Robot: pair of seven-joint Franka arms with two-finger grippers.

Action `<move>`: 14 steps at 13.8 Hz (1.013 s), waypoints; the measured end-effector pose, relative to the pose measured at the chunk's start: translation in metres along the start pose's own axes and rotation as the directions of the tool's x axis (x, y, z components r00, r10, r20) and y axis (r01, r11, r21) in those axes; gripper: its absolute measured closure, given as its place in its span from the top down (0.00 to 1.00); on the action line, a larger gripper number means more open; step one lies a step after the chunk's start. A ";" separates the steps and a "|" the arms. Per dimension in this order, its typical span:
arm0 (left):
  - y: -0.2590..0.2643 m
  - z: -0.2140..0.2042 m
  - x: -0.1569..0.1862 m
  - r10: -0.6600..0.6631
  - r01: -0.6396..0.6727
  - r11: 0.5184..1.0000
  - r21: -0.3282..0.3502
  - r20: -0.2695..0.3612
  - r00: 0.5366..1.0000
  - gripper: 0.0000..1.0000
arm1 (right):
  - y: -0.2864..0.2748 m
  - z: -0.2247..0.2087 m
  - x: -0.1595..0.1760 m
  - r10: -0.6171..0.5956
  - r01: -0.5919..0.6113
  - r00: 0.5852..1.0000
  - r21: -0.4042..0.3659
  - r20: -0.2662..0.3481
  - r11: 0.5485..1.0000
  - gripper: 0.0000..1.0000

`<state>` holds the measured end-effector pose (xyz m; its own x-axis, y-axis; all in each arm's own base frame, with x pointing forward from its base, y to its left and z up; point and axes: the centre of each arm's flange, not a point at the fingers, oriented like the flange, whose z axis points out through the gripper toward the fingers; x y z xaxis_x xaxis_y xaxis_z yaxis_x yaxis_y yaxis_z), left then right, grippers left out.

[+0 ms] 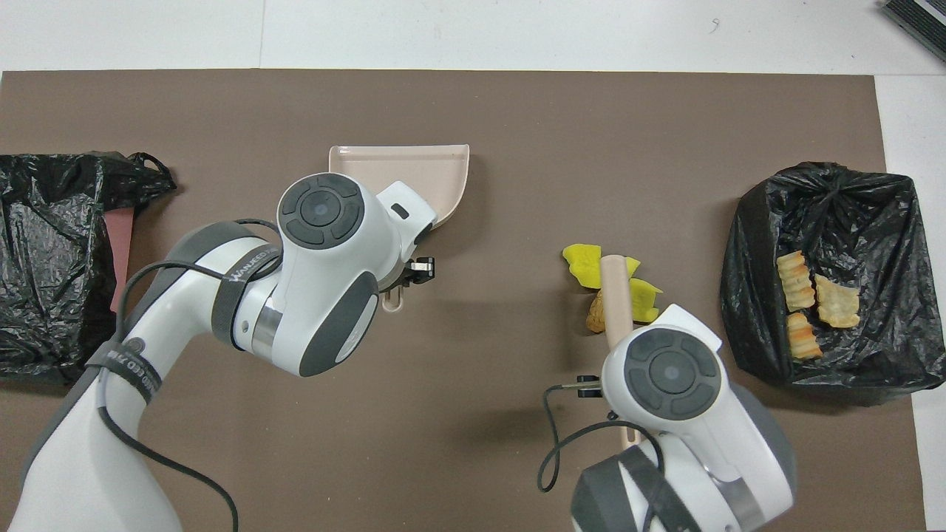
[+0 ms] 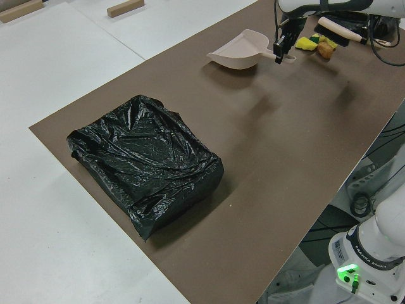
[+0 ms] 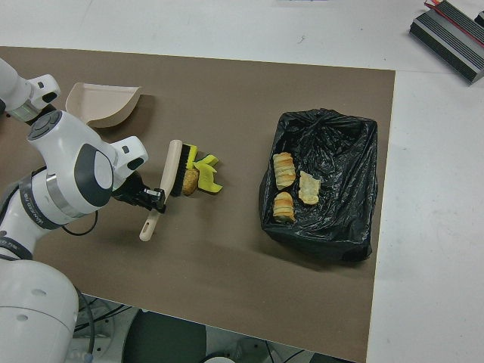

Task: Sweep and dump trash in bin
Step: 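Grasp the dustpan with the left gripper while the right gripper takes the brush, then sweep the yellow sponges into the dustpan with the right gripper's brush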

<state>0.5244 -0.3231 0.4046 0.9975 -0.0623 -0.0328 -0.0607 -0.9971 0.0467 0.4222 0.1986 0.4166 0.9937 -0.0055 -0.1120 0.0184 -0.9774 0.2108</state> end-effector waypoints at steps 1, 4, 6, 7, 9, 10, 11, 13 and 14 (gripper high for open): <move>-0.008 -0.003 -0.010 0.026 -0.026 1.000 0.003 0.006 1.000 0.32 | 0.016 0.005 0.006 -0.011 0.011 1.000 -0.016 0.004 1.000 0.26; -0.034 -0.014 -0.046 0.110 -0.110 0.994 0.010 0.027 0.994 0.32 | 0.058 0.022 0.020 -0.054 0.055 0.998 -0.052 0.032 0.997 0.26; -0.051 -0.017 -0.076 0.171 -0.171 0.985 0.011 0.038 0.985 0.32 | 0.090 0.034 0.027 -0.084 0.087 0.995 -0.049 0.058 0.995 0.26; -0.059 -0.018 -0.092 0.201 -0.202 0.979 0.012 0.045 0.978 0.32 | 0.106 0.041 0.030 -0.095 0.098 0.993 -0.049 0.073 0.994 0.26; -0.077 -0.021 -0.112 0.243 -0.244 0.970 0.010 0.055 0.968 0.32 | 0.119 0.059 0.033 -0.106 0.111 0.990 -0.045 0.089 0.993 0.26; -0.084 -0.022 -0.116 0.258 -0.259 0.966 0.009 0.060 0.964 0.32 | 0.117 0.068 0.034 -0.113 0.118 0.989 -0.041 0.095 0.992 0.26; -0.089 -0.023 -0.119 0.276 -0.278 0.961 0.009 0.073 0.958 0.32 | 0.112 0.075 0.035 -0.123 0.127 0.987 -0.036 0.103 0.991 0.26; -0.100 -0.023 -0.117 0.304 -0.306 0.952 0.006 0.089 0.948 0.32 | 0.099 0.089 0.038 -0.140 0.143 0.984 -0.026 0.108 0.989 0.26; -0.106 -0.022 -0.115 0.322 -0.324 0.946 0.003 0.091 0.942 0.32 | 0.090 0.093 0.040 -0.142 0.145 0.985 -0.020 0.099 0.989 0.26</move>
<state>0.4172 -0.2089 0.4257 0.9171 -0.3842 -0.1063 -0.3808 -0.9232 0.0518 0.4533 0.0911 0.3408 0.9651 0.1123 -0.2367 0.1640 -0.9636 0.2113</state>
